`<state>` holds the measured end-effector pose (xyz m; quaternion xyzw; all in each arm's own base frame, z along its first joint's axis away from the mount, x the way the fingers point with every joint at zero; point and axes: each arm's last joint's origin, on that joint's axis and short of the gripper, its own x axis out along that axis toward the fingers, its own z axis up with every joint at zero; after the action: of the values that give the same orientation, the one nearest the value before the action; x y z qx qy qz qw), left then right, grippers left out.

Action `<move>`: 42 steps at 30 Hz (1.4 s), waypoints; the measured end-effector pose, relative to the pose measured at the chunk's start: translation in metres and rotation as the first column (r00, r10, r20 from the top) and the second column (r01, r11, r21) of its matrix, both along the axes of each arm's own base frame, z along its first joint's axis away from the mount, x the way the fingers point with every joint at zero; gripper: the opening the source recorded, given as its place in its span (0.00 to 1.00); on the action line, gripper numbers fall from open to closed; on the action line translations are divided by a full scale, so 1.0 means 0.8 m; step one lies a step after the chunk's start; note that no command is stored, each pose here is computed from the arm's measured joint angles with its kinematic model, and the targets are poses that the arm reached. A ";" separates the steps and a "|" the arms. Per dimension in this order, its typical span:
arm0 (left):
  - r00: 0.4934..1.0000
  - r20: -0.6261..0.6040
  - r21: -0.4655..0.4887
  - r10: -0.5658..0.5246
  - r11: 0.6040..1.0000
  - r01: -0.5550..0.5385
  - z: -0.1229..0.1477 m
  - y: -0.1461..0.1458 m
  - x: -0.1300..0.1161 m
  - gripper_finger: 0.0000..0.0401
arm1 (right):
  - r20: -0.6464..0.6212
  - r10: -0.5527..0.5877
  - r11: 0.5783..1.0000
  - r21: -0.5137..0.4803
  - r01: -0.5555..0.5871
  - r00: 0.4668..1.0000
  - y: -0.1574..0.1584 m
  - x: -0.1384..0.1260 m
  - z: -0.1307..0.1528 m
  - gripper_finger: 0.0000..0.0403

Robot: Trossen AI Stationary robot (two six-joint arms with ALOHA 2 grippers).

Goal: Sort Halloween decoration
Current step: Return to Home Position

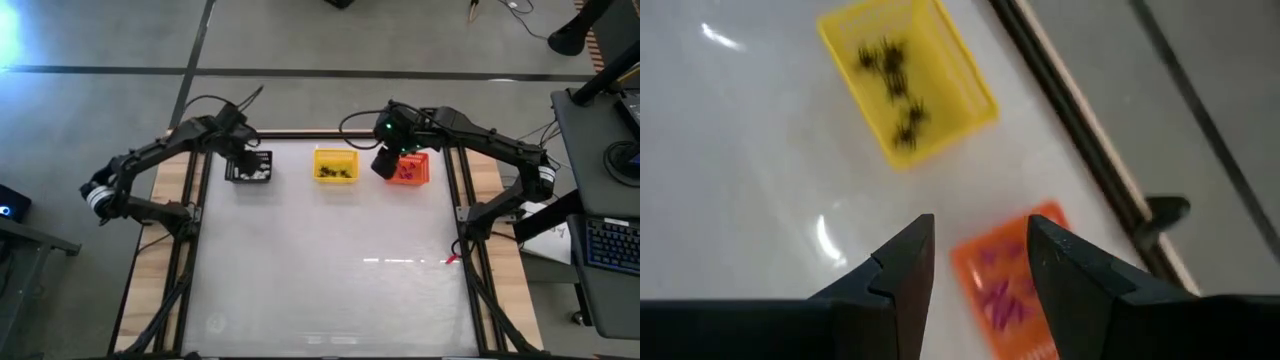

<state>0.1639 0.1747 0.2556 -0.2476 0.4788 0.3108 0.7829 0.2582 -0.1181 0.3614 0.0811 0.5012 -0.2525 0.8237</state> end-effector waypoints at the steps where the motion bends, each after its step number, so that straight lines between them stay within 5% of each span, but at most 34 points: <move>1: 1.000 0.007 0.012 0.008 1.000 -0.008 0.010 -0.002 -0.002 0.33 | -0.018 0.005 1.000 0.003 -0.005 1.000 0.001 -0.002 -0.001 0.38; 8: 0.988 0.155 0.113 -0.020 0.994 0.003 0.072 -0.029 -0.024 0.32 | -0.045 -0.090 0.992 0.089 0.094 0.995 0.011 -0.022 -0.001 0.38; 15: 0.929 0.365 0.302 -0.070 0.952 -0.047 0.120 -0.064 -0.055 0.32 | 0.222 -0.028 0.987 0.159 -0.008 0.975 0.035 -0.061 0.013 0.38; 21: 0.825 0.539 0.423 -0.170 0.902 -0.091 0.157 -0.095 -0.081 0.32 | 0.427 -0.005 0.983 0.170 -0.075 0.904 0.062 -0.111 0.020 0.38; 30: 0.756 0.606 0.510 -0.249 0.851 -0.128 0.170 -0.137 -0.119 0.32 | 0.678 0.129 0.984 0.003 -0.179 0.723 0.097 -0.168 -0.011 0.38; 34: 0.730 0.642 0.493 -0.235 0.855 -0.159 0.156 -0.152 -0.132 0.32 | 0.776 0.165 0.979 -0.055 -0.195 0.609 0.113 -0.199 -0.033 0.38; 42: 0.676 0.708 0.451 -0.205 0.867 -0.210 0.139 -0.171 -0.150 0.32 | 0.872 0.334 0.920 -0.220 -0.324 0.357 0.124 -0.207 -0.089 0.38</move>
<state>0.0439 0.0379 0.3669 -0.1419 0.0251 0.2978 0.9437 0.0924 -0.0193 0.2904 0.0968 -0.0095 -0.0030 0.9953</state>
